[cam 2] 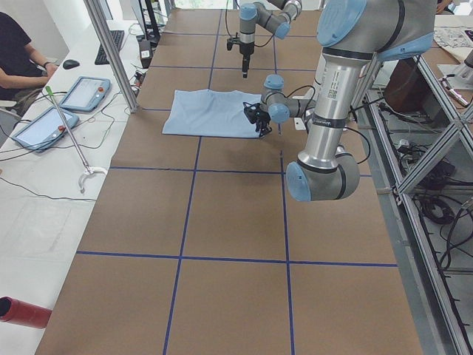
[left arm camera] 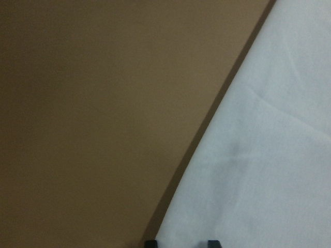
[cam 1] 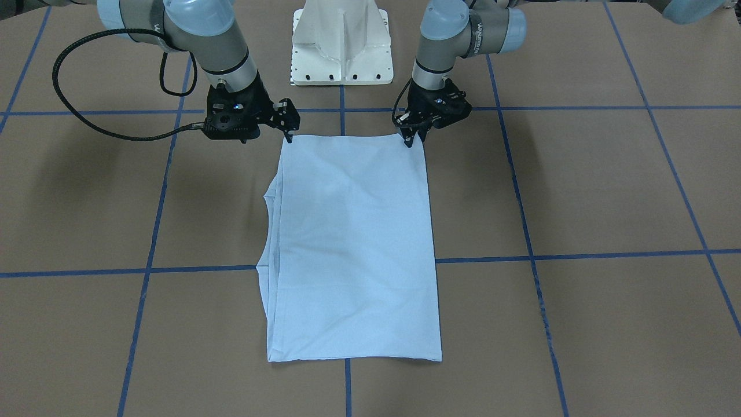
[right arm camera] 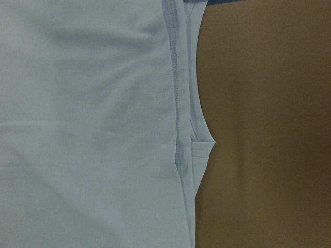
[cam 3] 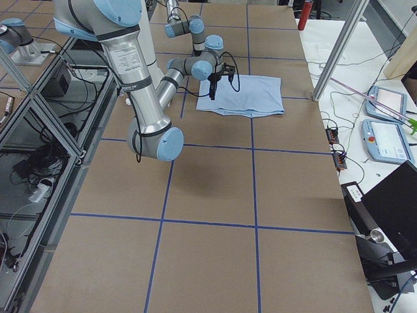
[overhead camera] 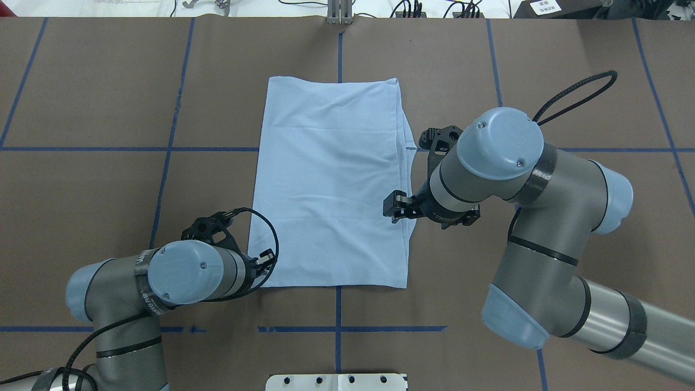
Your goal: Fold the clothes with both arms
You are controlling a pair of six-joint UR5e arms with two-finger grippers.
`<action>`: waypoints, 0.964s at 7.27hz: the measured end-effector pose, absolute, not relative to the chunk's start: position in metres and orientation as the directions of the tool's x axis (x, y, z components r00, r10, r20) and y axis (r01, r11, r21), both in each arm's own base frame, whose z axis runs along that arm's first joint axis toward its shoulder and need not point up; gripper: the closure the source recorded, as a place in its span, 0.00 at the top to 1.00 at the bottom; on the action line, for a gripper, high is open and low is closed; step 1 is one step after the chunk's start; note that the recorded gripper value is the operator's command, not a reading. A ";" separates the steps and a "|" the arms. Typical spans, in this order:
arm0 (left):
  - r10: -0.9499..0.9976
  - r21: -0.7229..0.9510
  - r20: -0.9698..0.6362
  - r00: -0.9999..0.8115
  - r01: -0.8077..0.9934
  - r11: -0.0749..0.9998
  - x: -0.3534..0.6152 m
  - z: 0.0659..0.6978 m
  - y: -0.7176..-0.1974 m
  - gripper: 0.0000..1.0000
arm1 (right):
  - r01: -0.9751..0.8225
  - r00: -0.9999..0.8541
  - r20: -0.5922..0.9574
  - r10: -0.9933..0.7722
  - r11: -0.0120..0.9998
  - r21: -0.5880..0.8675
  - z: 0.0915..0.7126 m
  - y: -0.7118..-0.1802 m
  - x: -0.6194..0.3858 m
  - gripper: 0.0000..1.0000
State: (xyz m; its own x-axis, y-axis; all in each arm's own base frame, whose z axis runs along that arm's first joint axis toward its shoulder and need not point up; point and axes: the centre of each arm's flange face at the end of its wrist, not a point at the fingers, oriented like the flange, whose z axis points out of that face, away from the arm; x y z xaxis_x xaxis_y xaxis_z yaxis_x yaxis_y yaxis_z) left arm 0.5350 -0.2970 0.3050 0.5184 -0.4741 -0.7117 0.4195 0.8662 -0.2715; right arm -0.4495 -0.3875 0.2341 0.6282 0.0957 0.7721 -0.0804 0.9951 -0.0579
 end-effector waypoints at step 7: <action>-0.466 -0.257 -0.701 0.540 0.419 0.871 0.542 0.305 -0.287 0.19 | -0.081 0.630 0.771 0.097 0.995 -0.059 0.235 -0.387 -0.449 1.00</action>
State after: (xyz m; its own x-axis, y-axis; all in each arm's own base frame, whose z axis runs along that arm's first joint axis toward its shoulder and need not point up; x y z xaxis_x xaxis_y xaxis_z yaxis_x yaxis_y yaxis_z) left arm 0.5420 -0.2868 0.3050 0.5401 -0.4664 -0.7005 0.4186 0.8710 -0.2571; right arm -0.4493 -0.3875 0.2354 0.6297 0.0971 0.7708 -0.0814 0.9949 -0.0589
